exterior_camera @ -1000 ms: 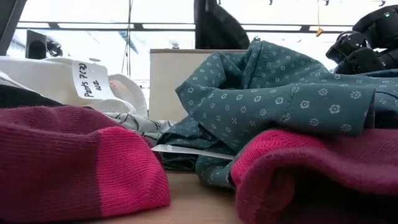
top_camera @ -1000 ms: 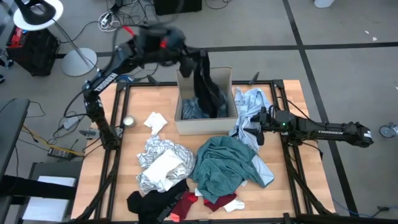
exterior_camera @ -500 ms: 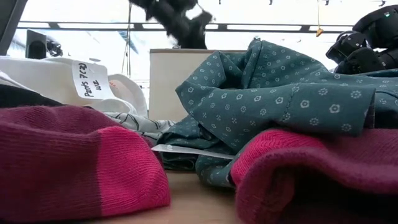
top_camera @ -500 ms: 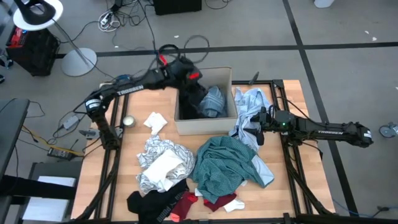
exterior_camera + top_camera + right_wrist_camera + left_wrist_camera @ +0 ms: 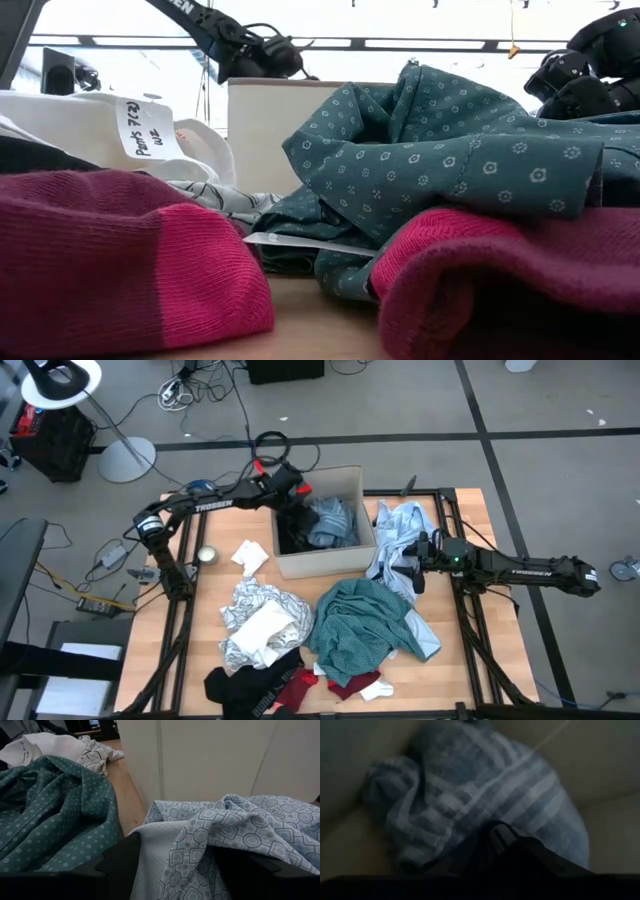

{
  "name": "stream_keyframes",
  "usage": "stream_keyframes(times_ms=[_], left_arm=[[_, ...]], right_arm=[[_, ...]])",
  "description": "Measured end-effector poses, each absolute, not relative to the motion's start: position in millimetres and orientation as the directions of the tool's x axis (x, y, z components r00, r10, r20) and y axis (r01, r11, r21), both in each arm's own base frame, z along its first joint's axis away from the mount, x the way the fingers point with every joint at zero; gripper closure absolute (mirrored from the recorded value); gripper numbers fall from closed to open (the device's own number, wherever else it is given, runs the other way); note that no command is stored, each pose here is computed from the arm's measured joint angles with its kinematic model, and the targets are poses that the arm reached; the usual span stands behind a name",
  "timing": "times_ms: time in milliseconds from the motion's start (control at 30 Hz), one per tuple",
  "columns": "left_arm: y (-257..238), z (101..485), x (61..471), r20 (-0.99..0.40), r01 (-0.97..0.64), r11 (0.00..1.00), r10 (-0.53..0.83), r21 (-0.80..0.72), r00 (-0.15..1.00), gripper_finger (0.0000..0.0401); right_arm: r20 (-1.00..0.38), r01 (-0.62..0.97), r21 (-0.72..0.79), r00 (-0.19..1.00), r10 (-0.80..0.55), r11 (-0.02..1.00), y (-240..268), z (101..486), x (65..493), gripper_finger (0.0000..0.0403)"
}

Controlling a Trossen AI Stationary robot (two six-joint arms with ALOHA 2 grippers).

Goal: Sort clothes
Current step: Put the black boxer into the laundry organizer, then put the top white sock into the laundry organizer

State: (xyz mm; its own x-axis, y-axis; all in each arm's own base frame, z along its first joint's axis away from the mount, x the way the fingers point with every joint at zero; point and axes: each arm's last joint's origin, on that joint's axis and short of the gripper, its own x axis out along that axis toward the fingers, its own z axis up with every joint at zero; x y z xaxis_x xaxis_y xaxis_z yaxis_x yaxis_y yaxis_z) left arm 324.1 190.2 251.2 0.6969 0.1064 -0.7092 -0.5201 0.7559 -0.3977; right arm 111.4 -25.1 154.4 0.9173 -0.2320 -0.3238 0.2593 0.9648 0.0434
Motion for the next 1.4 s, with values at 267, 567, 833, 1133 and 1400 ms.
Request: stream_keyframes(times_ms=[267, 567, 833, 1133, 1400], left_arm=[[184.4, 306.4, 327.4, -0.612, -0.422, 0.836, 0.135, -0.352, 0.779, 0.0264], [153.3, 387.6, 280.7, -0.517, -0.441, 0.876, 0.290, -0.196, 0.805, 0.0264], [133.2, 403.2, 252.1, -0.557, -0.467, 0.870, 0.313, -0.157, 0.769, 0.0264], [138.7, 366.6, 268.6, -0.727, -0.411, 0.888, 0.144, -0.204, 0.671, 0.0264], [133.8, 387.8, 256.9, -0.646, -0.420, 0.894, 0.230, -0.155, 0.728, 0.0264]], right_arm=[[-0.321, 0.259, 0.044, 0.918, -0.232, 0.965, -25.1, 154.7, 111.5, 0.0149], [-0.316, 0.259, 0.044, 0.920, -0.233, 0.965, -25.2, 155.1, 111.7, 0.0149], [-0.315, 0.259, 0.044, 0.920, -0.233, 0.965, -25.2, 155.2, 111.7, 0.0149], [-0.312, 0.259, 0.044, 0.921, -0.233, 0.965, -25.2, 155.5, 111.8, 0.0149], [-0.311, 0.259, 0.044, 0.921, -0.233, 0.965, -25.2, 155.6, 111.8, 0.0149]])
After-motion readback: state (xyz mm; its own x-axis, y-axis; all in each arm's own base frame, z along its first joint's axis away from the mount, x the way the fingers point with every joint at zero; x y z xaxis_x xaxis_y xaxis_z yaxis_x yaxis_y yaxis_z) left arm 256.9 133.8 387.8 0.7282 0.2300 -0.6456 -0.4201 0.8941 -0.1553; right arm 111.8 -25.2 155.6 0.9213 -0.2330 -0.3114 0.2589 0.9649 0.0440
